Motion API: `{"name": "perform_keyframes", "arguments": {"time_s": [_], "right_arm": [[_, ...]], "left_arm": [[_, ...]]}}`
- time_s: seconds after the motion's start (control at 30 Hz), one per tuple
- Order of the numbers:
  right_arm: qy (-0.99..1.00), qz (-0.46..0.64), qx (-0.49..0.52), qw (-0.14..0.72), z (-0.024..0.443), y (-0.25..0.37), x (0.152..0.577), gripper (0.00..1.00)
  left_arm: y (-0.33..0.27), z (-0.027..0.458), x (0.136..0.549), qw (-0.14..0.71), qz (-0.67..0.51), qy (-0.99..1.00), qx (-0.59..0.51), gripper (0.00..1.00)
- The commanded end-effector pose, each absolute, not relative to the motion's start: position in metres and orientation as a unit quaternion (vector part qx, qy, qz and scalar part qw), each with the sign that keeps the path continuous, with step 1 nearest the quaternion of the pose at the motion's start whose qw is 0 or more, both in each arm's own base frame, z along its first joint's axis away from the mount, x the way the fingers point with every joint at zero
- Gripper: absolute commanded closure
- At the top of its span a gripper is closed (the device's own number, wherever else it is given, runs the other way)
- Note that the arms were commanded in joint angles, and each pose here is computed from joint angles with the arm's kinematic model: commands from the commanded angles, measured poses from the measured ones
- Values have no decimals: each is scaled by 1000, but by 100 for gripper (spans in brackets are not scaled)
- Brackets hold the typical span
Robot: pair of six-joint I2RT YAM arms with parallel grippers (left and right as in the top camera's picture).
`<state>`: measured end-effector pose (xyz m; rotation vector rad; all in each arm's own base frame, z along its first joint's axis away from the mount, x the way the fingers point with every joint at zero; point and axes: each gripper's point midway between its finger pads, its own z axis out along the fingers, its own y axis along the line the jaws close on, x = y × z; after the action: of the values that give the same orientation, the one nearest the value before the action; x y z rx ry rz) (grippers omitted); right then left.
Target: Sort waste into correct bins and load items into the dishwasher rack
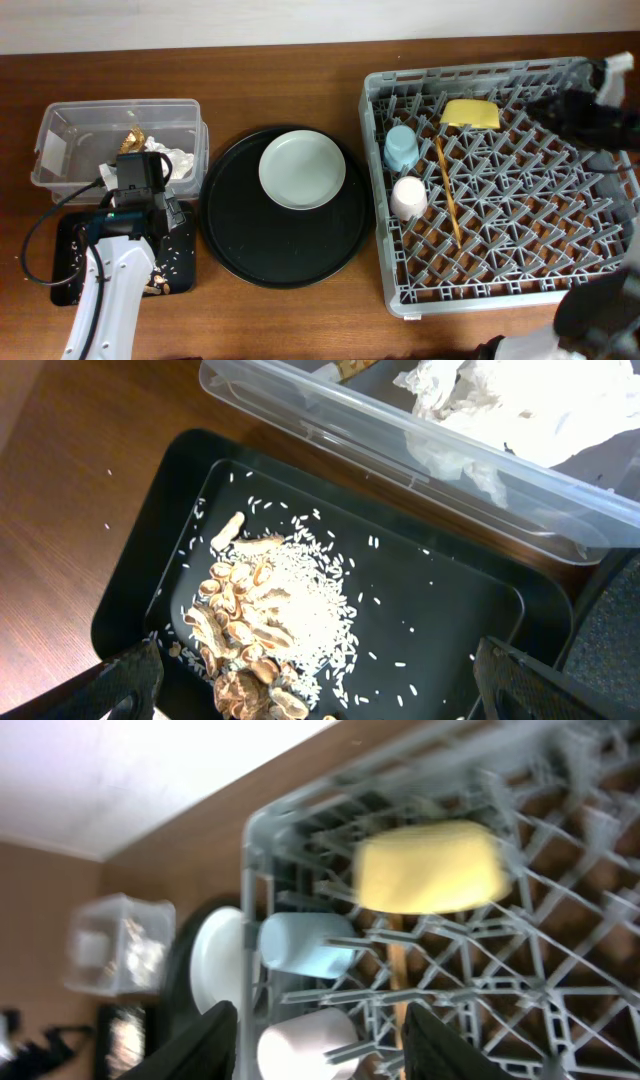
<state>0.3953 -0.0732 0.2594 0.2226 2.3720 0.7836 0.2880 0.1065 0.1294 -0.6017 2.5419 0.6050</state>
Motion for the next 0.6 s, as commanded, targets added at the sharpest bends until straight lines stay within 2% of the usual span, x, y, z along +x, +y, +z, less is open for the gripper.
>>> {"name": "perform_keyframes", "arguments": {"time_s": [0.0, 0.13, 0.27, 0.3, 0.37, 0.4, 0.57], "right_arm": [[928, 187, -6, 322, 281, -16, 386, 45], [935, 127, -115, 310, 280, 68, 382, 43], [939, 103, -178, 276, 252, 148, 378, 41], [938, 102, -198, 266, 243, 166, 376, 38], [935, 101, -235, 246, 219, 201, 375, 7], [934, 103, -241, 243, 212, 209, 377, 2], [950, 140, -190, 202, 163, 240, 395, 0]], "left_arm": [[106, 133, 291, 233, 216, 922, -219, 1], [106, 133, 291, 233, 216, 923, -219, 1], [106, 133, 291, 233, 216, 922, -219, 1], [106, 133, 291, 233, 216, 922, -219, 1], [106, 133, 291, 233, 216, 923, -219, 1], [106, 133, 291, 233, 216, 922, -219, 1], [106, 133, 291, 233, 216, 922, -219, 1]]}}
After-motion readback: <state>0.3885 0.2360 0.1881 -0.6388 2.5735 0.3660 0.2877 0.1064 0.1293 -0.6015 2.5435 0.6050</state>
